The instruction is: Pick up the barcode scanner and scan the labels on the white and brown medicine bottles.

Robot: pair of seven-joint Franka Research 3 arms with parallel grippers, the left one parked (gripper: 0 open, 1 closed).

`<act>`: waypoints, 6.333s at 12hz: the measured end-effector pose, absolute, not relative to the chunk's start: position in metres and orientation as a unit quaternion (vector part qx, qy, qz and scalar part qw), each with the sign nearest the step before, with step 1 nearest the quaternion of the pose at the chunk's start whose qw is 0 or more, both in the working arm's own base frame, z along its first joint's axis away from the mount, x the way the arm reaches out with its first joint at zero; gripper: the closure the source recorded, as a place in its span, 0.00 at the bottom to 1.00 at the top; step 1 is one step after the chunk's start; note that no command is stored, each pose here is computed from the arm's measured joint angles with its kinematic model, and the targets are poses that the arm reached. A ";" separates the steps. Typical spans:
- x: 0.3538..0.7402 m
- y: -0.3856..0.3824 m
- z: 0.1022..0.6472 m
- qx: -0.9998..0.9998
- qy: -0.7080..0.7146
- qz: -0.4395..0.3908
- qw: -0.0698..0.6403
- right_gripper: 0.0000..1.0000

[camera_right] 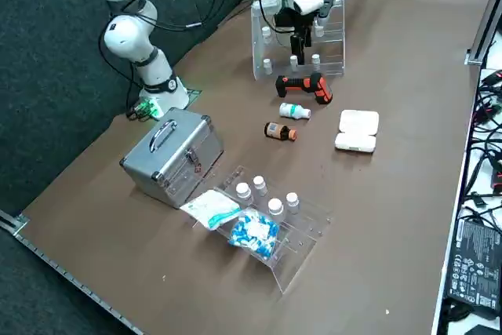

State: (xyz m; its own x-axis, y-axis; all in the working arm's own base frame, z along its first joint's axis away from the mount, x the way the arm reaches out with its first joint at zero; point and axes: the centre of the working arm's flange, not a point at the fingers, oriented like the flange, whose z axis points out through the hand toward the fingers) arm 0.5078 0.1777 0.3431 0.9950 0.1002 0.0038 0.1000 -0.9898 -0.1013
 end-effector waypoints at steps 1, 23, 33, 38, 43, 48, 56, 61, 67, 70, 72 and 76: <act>0.504 0.184 0.338 -0.998 -0.047 0.002 0.050 0.00; 0.491 0.175 0.255 -0.999 0.002 0.048 0.024 0.00; 0.495 0.172 0.222 -0.999 0.005 0.041 0.018 0.01; 0.495 0.169 0.209 -0.999 0.008 0.041 0.015 0.19; 0.496 0.169 0.209 -0.999 0.009 0.042 0.015 0.49; 0.494 0.168 0.229 -0.998 0.008 0.059 0.015 0.56; 0.490 0.142 0.288 -0.995 0.023 0.092 0.016 0.56; 0.483 0.099 0.305 -0.991 0.021 0.131 -0.019 0.56; 0.474 0.078 0.299 -0.985 0.038 0.165 -0.023 0.56; 0.472 0.076 0.298 -0.984 0.040 0.171 -0.024 0.56; 0.472 0.076 0.297 -0.984 0.040 0.173 -0.024 0.56; 0.472 0.076 0.295 -0.984 0.040 0.174 -0.024 0.56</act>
State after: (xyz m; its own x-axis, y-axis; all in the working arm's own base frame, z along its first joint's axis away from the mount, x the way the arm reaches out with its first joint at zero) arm 0.4716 0.0756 0.2949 0.9360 -0.0878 -0.3409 -0.0707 -0.9956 0.0621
